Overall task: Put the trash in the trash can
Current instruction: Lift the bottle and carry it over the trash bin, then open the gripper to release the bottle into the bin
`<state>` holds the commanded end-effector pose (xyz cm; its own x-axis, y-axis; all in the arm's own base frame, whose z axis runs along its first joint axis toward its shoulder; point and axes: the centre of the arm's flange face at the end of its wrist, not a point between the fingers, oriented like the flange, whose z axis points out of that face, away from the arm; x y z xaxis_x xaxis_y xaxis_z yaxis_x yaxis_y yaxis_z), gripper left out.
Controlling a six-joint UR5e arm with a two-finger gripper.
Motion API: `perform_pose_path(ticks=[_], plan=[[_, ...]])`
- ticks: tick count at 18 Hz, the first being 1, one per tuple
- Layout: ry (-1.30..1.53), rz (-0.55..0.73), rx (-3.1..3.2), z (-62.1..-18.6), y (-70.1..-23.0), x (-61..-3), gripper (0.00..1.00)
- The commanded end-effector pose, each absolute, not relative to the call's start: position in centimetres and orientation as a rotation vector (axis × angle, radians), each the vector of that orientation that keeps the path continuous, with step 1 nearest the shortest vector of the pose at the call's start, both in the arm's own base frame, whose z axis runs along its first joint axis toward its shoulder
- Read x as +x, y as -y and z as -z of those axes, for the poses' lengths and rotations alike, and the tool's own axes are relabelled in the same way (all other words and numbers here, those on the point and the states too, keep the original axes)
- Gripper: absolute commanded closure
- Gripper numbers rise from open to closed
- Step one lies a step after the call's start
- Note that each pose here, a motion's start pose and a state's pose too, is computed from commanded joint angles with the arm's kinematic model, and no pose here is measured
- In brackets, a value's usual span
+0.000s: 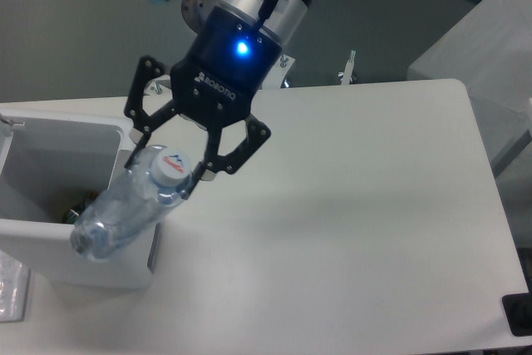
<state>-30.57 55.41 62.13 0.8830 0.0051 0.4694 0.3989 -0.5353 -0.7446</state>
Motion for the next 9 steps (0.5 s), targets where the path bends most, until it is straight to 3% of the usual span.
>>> perform_pose_path(ticks=[9], plan=[[0.220,0.609,-2.156,-58.5,-55.6,-22.8,0.41]])
